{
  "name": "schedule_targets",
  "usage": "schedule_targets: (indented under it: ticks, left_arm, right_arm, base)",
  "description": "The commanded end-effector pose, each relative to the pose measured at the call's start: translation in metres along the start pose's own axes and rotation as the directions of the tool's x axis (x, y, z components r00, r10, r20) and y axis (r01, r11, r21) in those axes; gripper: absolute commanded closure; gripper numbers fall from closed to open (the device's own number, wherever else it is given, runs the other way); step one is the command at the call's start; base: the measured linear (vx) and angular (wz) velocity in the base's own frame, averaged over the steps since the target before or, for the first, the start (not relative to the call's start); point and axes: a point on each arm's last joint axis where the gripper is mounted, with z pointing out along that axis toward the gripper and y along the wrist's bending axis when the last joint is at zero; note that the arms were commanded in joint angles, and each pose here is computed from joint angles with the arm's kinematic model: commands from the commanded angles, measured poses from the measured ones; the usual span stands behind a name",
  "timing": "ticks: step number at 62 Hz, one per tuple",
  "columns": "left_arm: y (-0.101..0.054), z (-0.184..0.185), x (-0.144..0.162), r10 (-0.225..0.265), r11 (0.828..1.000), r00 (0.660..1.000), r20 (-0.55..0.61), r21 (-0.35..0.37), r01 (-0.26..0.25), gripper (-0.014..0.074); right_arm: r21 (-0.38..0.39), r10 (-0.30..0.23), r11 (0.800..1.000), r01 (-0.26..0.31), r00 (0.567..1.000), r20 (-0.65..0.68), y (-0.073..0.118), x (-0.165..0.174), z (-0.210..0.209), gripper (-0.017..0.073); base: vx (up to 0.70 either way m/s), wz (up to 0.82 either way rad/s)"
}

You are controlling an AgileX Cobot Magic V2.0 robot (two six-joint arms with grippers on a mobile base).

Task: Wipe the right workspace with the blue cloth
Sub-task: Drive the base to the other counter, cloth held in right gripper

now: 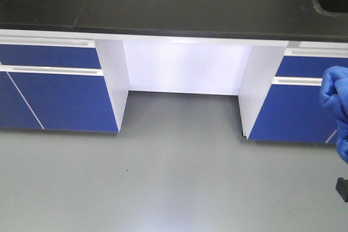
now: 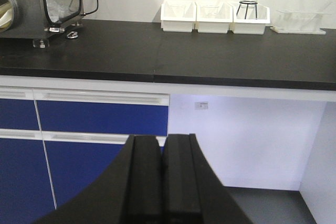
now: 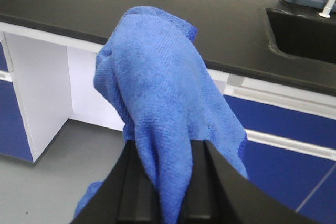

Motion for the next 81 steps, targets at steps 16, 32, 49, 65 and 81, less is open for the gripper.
schedule_targets:
  ticks: [16,32,49,65,81]
  left_arm:
    - [-0.0007,0.0005,0.0024,-0.008,1.000,0.998,0.064,0.010,0.007,0.0599]
    - [-0.0007,0.0005,0.0024,-0.008,1.000,0.998,0.064,0.010,0.007,0.0599]
    - [-0.0007,0.0005,0.0024,-0.008,1.000,0.998,0.064,0.010,0.007,0.0599]
    - [-0.0007,0.0005,0.0024,-0.008,1.000,0.998,0.064,0.010,0.007,0.0599]
    - [-0.0007,0.0005,0.0024,-0.008,1.000,0.998,0.064,0.010,0.007,0.0599]
  right_arm:
    - [0.033,0.000,0.999,-0.003,0.996,0.085,-0.0038,-0.0139,-0.0027,0.0559]
    - [0.033,0.000,0.999,-0.003,0.996,0.085,-0.0038,-0.0139,-0.0027,0.0559]
    - [0.033,0.000,0.999,-0.003,0.996,0.085,-0.0038,-0.0139,-0.0027,0.0559]
    - [0.033,0.000,0.999,-0.003,0.996,0.085,-0.0038,-0.0139,-0.0027,0.0559]
    - [0.033,0.000,0.999,-0.003,0.996,0.085,-0.0038,-0.0139,-0.0027,0.0559]
  base:
    - [-0.34,-0.18]
    - [-0.26,-0.55]
    - [-0.20,-0.82]
    - [-0.17,-0.84]
    - [-0.13,-0.81]
